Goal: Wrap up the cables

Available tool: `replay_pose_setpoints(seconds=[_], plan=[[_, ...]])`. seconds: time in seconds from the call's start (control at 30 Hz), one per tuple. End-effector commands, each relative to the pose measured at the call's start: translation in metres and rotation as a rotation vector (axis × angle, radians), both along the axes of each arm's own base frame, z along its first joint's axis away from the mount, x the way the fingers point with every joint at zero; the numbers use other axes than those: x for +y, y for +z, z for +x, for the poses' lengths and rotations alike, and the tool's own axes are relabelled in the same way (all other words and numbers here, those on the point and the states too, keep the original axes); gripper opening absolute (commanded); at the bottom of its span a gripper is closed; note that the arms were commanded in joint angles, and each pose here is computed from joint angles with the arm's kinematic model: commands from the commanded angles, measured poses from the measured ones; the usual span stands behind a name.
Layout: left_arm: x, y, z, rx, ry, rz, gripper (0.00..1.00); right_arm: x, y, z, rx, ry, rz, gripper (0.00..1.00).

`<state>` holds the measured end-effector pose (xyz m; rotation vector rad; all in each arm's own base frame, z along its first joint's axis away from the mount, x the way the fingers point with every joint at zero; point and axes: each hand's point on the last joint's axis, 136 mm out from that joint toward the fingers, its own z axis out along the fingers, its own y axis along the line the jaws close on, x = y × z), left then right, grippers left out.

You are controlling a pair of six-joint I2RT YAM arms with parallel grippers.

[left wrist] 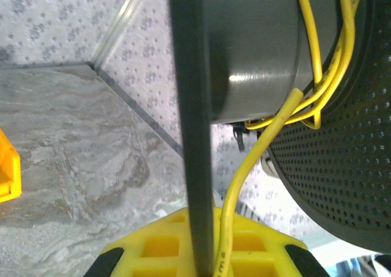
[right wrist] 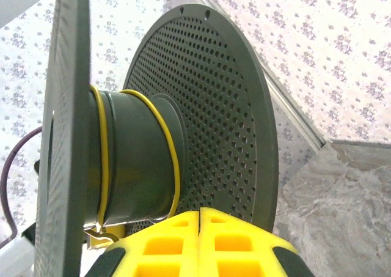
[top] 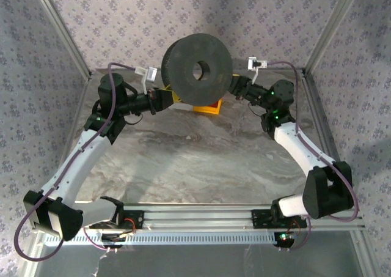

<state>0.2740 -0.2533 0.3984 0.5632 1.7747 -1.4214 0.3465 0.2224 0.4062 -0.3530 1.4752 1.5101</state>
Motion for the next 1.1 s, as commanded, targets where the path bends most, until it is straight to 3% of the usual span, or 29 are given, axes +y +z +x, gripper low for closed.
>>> replay_pose_setpoints(seconds=[0.0,0.3,0.53,1.07], plan=[[0.002,0.053,-0.069,-0.288,-0.245,-0.011,0.0,-0.024,-0.009,0.018,0.071,-0.078,-0.005,0.0],[0.003,0.028,-0.116,-0.24,-0.492,0.087,0.0,-0.008,-0.007,-0.009,0.01,0.098,-0.15,0.0],[0.004,0.004,-0.113,-0.189,-0.498,0.143,0.0,-0.008,-0.004,-0.031,-0.066,0.172,-0.275,0.0],[0.001,-0.049,-0.1,-0.091,-0.474,0.359,0.0,-0.015,0.019,-0.042,-0.147,0.215,-0.275,0.0]])
